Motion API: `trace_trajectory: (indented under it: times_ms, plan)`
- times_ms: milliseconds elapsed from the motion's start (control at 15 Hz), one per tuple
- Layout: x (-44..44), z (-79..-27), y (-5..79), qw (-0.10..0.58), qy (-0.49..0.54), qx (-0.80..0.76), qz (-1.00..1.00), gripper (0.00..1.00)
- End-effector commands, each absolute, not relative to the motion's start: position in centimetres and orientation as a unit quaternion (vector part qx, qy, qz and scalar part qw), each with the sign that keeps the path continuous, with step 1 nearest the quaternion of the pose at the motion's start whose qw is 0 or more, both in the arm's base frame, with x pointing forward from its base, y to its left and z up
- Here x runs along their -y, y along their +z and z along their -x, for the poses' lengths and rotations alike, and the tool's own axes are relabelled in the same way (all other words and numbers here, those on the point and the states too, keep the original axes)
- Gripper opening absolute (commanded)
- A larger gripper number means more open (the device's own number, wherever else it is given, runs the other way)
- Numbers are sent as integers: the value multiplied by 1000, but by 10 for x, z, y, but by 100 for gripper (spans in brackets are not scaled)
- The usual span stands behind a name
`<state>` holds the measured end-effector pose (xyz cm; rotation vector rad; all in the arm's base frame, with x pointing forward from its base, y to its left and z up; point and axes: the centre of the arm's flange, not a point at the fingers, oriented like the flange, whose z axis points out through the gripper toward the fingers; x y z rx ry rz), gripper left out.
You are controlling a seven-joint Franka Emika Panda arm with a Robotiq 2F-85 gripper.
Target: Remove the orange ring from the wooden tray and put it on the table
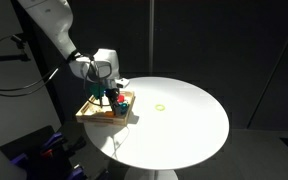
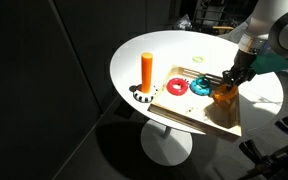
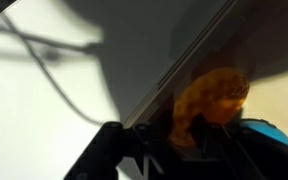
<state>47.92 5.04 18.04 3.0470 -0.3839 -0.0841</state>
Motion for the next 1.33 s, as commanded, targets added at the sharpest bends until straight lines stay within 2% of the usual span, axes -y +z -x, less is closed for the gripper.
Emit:
trace_trajectory:
  times_ms: [0, 533, 1200, 1267]
  plan:
    - [-42, -488, 199, 40, -7, 147, -988, 7]
    - [-2, -507, 240, 51, 48, 193, -979, 7]
    - [47, -502, 218, 112, 44, 254, -960, 8]
    - [48, -501, 215, 116, 40, 257, -959, 49]
